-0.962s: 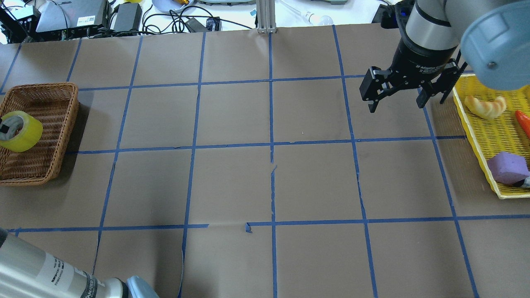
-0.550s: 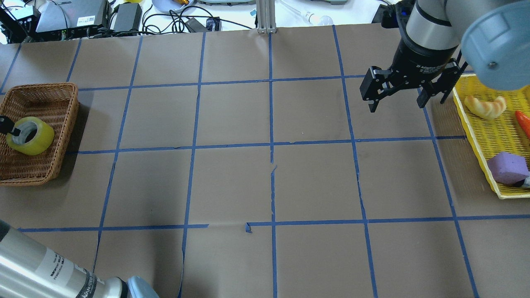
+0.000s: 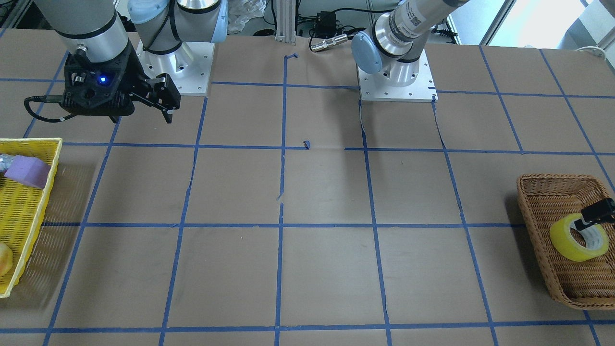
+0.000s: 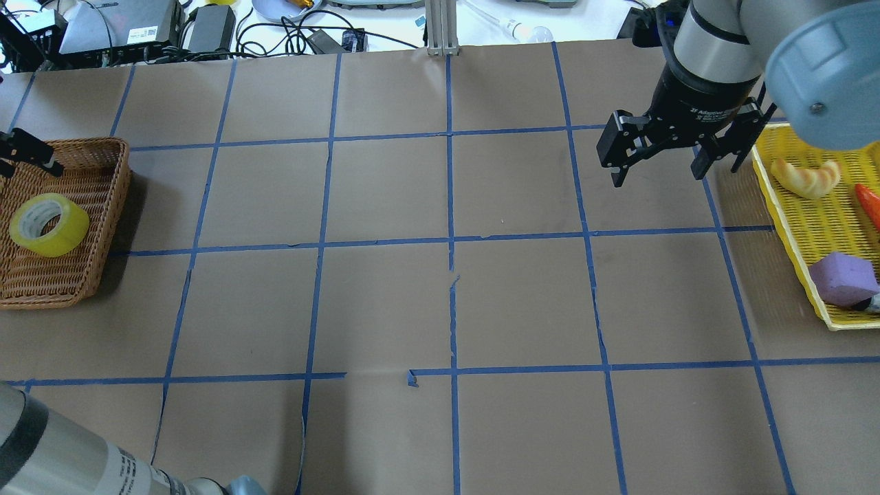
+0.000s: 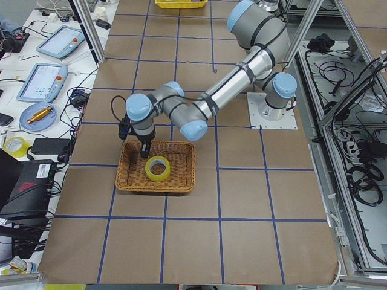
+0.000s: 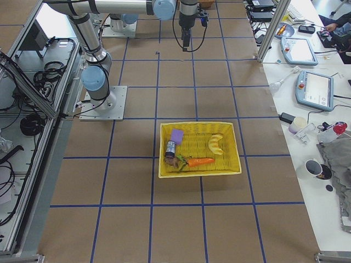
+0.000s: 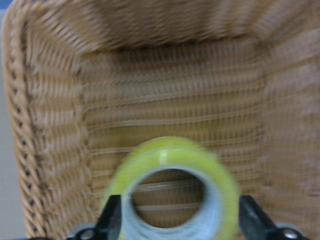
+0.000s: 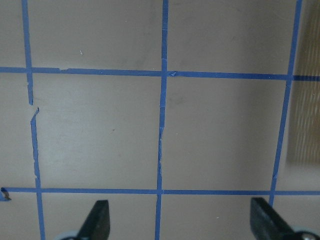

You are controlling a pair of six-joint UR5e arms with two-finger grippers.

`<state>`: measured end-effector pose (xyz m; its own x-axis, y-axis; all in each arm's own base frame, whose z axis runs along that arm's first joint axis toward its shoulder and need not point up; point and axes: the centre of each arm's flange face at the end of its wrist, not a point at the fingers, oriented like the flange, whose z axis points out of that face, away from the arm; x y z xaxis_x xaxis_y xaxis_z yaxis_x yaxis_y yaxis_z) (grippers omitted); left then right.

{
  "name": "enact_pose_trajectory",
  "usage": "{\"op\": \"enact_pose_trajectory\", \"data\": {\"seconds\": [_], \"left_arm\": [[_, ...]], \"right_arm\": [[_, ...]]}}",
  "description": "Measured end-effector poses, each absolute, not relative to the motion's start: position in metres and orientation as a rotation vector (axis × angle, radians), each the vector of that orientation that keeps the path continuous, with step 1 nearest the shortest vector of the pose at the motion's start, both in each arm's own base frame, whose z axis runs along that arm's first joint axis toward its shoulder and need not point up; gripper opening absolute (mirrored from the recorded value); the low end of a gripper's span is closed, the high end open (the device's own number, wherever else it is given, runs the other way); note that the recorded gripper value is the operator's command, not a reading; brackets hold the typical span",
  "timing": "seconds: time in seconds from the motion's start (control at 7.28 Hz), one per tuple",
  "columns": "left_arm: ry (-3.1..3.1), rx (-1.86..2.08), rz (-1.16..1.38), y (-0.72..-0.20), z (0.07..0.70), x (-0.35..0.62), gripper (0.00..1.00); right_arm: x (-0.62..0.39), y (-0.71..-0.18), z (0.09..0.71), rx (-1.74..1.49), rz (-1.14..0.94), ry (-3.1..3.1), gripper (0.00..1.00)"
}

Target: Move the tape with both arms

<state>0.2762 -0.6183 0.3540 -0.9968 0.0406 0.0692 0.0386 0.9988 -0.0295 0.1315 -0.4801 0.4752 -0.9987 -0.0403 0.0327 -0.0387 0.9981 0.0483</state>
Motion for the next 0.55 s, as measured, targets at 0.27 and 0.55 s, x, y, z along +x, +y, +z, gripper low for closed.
{"op": "enact_pose_trajectory", "data": {"seconds": [0.27,0.55], "left_arm": [[-3.053,0.102,-0.025,-0.606,0.422,0.143,1.0],[-3.073,0.206,-0.055,-0.578,0.474,-0.004,1.0]], "right_arm": [[0.132,-0.479,0.476,0.057,-0.069,-3.107,1.0],[0.131,-0.478,0.477,0.056,-0.07,-3.103,1.0]]}}
